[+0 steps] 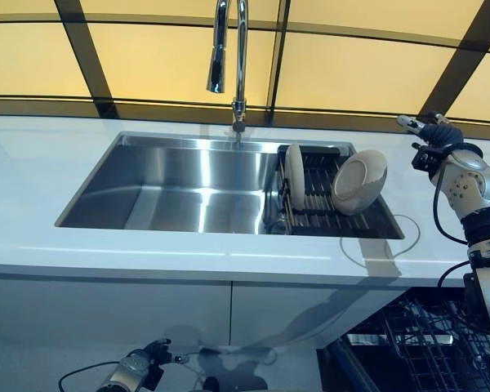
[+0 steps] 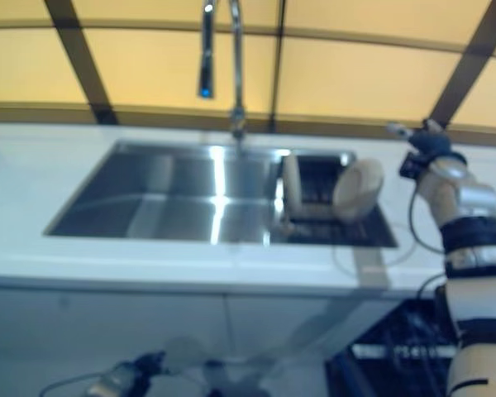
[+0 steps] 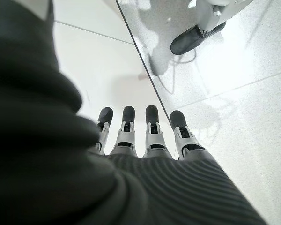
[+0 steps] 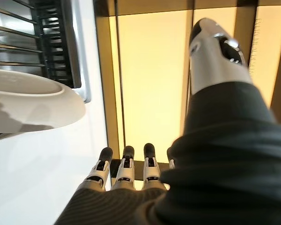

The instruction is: Take plates into dishwasher

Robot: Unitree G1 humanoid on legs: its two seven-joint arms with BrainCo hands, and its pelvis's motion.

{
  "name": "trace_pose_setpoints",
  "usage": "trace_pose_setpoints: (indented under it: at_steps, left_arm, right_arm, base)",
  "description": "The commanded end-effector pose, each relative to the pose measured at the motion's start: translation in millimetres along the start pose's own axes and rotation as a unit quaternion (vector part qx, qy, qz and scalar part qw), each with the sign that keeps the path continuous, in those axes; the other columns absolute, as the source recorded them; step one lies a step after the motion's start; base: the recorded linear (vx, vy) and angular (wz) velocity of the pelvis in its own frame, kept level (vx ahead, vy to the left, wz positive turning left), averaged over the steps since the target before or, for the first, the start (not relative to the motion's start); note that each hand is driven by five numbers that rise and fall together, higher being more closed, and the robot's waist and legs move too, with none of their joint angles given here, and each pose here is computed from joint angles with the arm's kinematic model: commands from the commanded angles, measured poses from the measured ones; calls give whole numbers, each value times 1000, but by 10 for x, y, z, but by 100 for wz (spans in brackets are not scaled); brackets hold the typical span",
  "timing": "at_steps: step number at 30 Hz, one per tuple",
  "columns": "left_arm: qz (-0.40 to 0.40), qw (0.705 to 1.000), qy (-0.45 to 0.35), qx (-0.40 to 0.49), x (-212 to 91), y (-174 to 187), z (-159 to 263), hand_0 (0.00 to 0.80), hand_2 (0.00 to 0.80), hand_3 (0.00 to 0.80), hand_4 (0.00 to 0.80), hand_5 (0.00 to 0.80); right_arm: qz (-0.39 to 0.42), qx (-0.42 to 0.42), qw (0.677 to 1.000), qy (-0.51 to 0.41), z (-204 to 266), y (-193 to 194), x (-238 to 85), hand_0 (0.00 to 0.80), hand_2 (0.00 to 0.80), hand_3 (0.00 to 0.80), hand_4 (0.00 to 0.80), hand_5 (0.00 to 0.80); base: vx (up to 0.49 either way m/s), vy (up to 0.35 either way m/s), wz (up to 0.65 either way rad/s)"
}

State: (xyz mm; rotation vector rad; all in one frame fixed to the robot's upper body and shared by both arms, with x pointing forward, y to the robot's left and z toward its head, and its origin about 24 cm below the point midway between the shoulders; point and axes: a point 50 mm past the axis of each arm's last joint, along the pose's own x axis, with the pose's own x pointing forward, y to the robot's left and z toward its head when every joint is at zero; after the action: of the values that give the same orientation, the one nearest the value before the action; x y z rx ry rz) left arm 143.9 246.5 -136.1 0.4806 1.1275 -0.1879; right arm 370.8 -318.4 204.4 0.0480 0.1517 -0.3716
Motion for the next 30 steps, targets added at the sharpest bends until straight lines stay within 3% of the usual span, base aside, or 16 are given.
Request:
trace_pose_setpoints:
  at_steps: [1,12,30]
  left_arm:
    - [15,1000,0,15,9,114,12,0,0,0,0,0]
    - [16,1000,1,14,-2,168,3,0,0,0,0,0]
    - [9,1000,6,14,14,189,92,0,0,0,0,0]
  right_arm:
    - [-26,-26,998,-47,456,-194,-41,0,0,0,0,0]
    - [48,-67,996,46,95,-122,9,0,0,0,0,0]
    - [60,-39,994,89,-143,55,47,0,0,0,0,0]
  base:
    - [0,0,0]
    - [0,0,0]
    - [0,0,0]
